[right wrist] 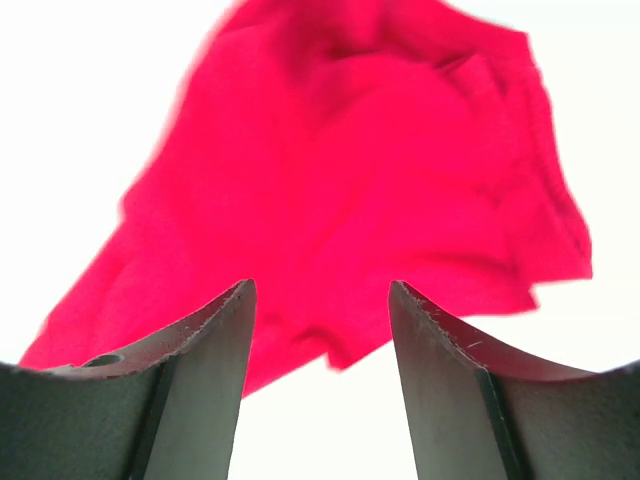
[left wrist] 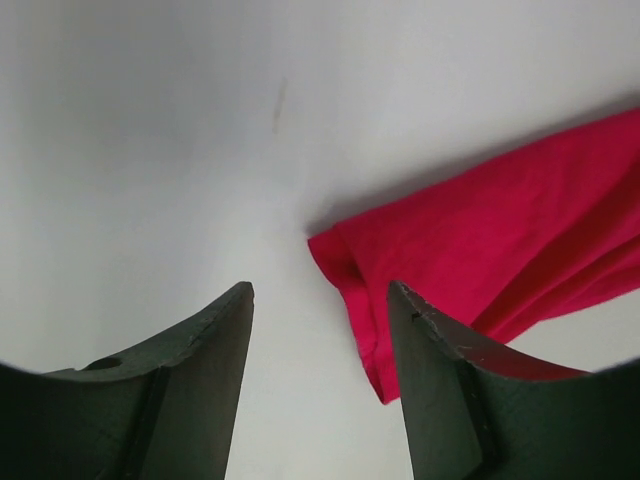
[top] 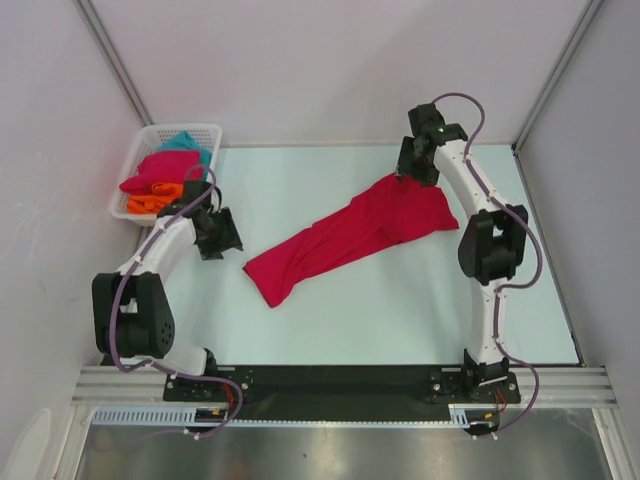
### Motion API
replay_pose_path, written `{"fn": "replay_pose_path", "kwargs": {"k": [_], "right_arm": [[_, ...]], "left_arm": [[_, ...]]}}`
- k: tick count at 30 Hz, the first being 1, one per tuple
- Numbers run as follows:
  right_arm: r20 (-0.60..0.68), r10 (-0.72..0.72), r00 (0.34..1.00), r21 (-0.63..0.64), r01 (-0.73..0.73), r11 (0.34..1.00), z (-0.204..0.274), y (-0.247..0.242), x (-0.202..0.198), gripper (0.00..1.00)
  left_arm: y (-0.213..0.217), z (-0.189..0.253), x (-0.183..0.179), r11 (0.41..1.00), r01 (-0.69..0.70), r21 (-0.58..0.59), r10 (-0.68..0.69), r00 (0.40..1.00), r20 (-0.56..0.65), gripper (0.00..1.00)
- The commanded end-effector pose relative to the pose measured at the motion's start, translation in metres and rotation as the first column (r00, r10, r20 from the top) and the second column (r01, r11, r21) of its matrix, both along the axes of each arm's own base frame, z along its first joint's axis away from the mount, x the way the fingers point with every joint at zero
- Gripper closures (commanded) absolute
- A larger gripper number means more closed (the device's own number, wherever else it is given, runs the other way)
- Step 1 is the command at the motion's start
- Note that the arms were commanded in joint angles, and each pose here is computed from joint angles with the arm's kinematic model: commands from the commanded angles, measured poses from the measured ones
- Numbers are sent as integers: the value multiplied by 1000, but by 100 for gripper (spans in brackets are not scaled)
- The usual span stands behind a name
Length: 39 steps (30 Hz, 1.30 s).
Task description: Fold and stack the t-shirts
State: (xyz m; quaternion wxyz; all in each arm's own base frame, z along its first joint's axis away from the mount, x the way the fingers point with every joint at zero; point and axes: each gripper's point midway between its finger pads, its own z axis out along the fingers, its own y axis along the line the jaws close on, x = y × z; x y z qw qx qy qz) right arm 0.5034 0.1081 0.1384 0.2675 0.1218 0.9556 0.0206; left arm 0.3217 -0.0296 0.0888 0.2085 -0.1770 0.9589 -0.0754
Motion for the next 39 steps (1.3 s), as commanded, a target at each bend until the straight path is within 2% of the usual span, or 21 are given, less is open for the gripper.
{"fn": "replay_pose_path", "kwargs": {"k": [1,7,16,18,20,24,26,27,34,39], "right_arm": [[70,47,996,28,-49,998,41,21,-31,38],[61,97,993,30,-99,995,45,37,-74,38],[91,135,987,46,-139,989,70,41,-127,38],[96,140,985,44,-145,988,75,39,-138,38],[80,144,986,39,-147,988,71,36,-147,37],[88,137,987,26,-140,990,76,28,-157,37],[93,133,987,24,-136,990,76,26,-158,37],[82,132,988,24,-134,991,73,25,-160,37],[28,148,989,33,-149,988,41,35,-142,37],[-34,158,987,41,-156,987,4,47,-118,37]], "left_arm": [[-43,-11,-2,996,44,-72,-44,999,0,34],[-62,-35,-11,997,45,-69,-48,998,-48,30],[-51,-60,-19,1000,-11,-6,11,996,-89,28],[-50,-66,-19,1000,-20,-2,20,995,-96,31],[-52,-73,-21,1000,-26,-14,24,993,-116,35],[-57,-80,-20,999,-34,-29,30,992,-120,86],[-59,-78,-21,999,-29,-32,25,993,-116,97],[-60,-77,-22,999,-26,-37,21,993,-114,100],[-76,-42,-43,992,22,-122,-29,998,-52,100],[-80,-28,-82,985,44,-165,-50,998,-36,100]]}}
